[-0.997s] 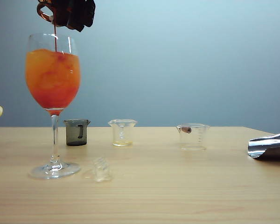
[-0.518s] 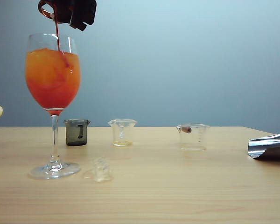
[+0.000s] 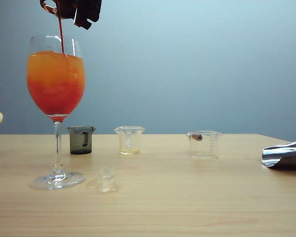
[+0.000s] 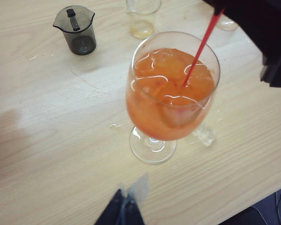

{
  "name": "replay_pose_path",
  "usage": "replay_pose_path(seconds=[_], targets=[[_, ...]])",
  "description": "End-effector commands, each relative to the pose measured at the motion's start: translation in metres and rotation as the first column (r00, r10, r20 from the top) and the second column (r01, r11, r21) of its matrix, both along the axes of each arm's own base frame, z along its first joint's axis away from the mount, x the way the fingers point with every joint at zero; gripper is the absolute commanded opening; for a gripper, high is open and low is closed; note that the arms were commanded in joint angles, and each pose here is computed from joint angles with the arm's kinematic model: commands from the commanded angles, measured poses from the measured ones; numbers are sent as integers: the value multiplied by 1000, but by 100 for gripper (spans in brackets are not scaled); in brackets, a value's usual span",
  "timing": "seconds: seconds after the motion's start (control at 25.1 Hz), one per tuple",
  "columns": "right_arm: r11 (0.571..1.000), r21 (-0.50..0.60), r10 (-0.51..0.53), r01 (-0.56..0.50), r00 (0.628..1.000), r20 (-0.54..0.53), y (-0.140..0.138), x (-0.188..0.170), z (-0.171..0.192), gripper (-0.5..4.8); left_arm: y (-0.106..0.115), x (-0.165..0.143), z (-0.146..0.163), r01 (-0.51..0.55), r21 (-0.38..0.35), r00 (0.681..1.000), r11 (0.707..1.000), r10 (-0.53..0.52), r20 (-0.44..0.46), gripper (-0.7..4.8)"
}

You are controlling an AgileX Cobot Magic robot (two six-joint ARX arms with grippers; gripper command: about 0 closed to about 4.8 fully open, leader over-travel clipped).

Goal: Pick up the fourth measuring cup from the left, pour the grenadine inside into the goblet, and finally put the measuring cup back in its original place.

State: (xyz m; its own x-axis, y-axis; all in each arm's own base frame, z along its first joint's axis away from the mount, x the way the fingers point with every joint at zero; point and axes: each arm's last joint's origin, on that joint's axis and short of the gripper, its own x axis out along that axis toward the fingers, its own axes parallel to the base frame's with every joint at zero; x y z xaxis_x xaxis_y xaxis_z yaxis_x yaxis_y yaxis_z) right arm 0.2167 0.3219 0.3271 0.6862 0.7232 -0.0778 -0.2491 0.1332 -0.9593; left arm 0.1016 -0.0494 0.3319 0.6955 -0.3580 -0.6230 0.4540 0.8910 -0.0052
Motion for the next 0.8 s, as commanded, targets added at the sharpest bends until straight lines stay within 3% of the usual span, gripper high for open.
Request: replay_pose_path(seconds=[0.04,0.8], targets=[[999,36,14,-15,1000,26,1,-4,8,165,0,0,2,3,3,1000,1000,-3,14,-5],[999,21,27,-28,997,66,6,-6,6,165,7,-15,5,-3,-8,999,1000,3,48,-5]])
